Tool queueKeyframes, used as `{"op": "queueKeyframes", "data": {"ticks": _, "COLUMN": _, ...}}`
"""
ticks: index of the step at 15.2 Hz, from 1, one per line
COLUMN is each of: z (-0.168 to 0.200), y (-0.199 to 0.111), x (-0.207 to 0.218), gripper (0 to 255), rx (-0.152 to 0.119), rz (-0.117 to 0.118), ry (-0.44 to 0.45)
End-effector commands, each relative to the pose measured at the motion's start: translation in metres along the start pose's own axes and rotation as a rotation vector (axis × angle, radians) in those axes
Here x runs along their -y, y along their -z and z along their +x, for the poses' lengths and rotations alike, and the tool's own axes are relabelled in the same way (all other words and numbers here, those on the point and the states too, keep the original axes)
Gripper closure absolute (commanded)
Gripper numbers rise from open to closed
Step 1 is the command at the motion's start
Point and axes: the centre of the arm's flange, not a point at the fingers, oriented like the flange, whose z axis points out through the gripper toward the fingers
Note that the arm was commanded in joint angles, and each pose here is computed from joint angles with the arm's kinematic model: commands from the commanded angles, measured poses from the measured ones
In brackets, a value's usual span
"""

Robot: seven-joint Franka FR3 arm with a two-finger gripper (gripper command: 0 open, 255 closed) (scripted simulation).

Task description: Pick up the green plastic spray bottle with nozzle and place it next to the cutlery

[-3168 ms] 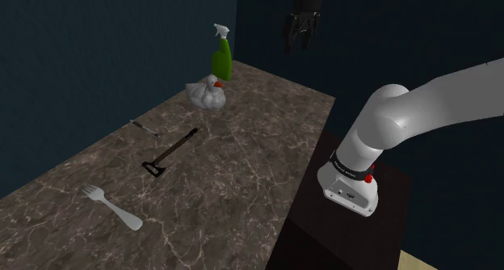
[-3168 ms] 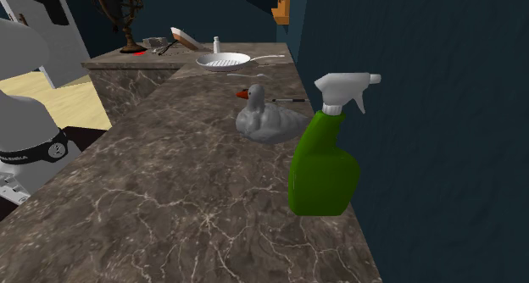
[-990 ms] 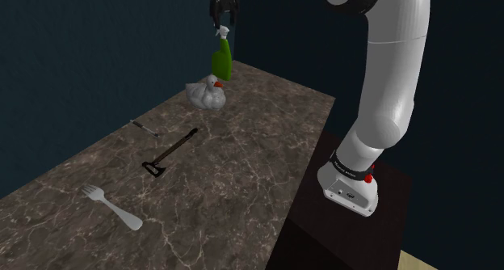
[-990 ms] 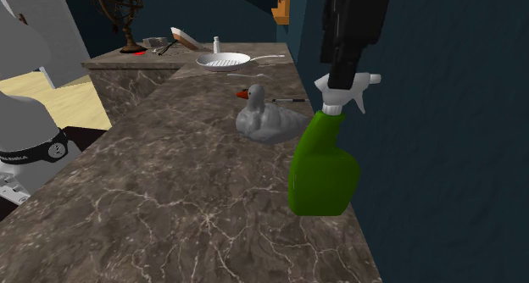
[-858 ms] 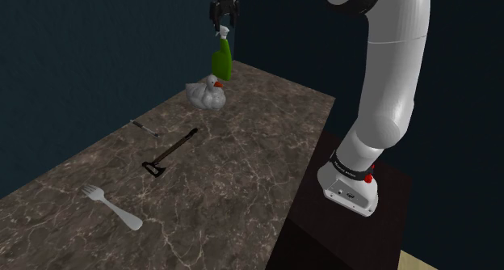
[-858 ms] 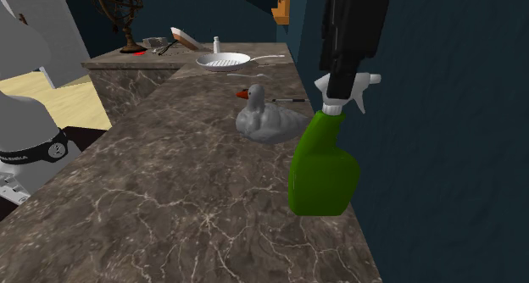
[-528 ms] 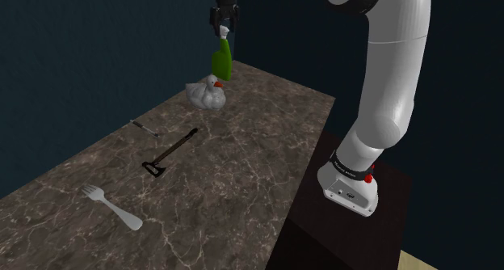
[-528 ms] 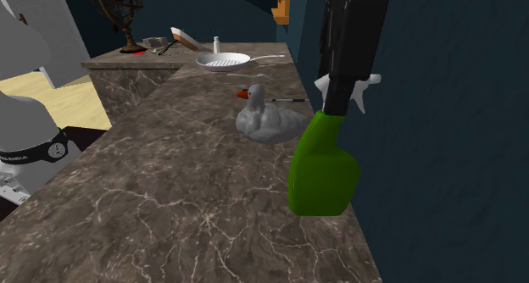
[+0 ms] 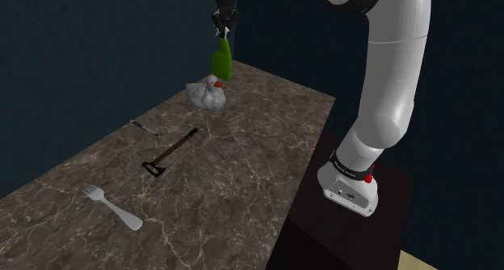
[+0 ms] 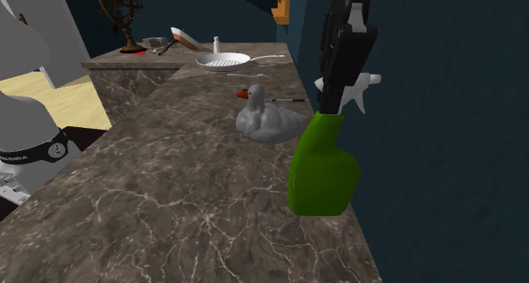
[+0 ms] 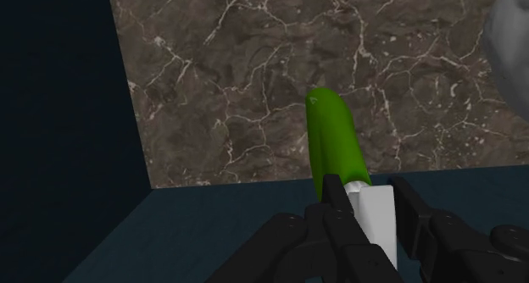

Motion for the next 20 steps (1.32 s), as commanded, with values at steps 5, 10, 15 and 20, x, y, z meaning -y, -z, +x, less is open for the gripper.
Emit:
{"op": "queueKeyframes", "data": {"ticks": 5, "z": 0.0, "y": 0.0, "x": 0.0, "gripper": 255, "rx": 0.0, "rz": 0.0, "ry": 0.0}}
{"op": "queueKeyframes", "data": {"ticks": 10, "z": 0.0, "y": 0.016, "x": 0.0, "gripper": 255, "rx": 0.0, "rz": 0.0, "ry": 0.0}}
{"op": "queueKeyframes", "data": {"ticks": 15, "z": -0.001, "y": 0.042, "x": 0.0, "gripper": 255, "rx": 0.0, "rz": 0.0, "ry": 0.0}}
{"op": "queueKeyframes", "data": {"ticks": 20, "z": -0.002, "y": 0.068, "x": 0.0, "gripper": 255, "rx": 0.0, "rz": 0.0, "ry": 0.0}}
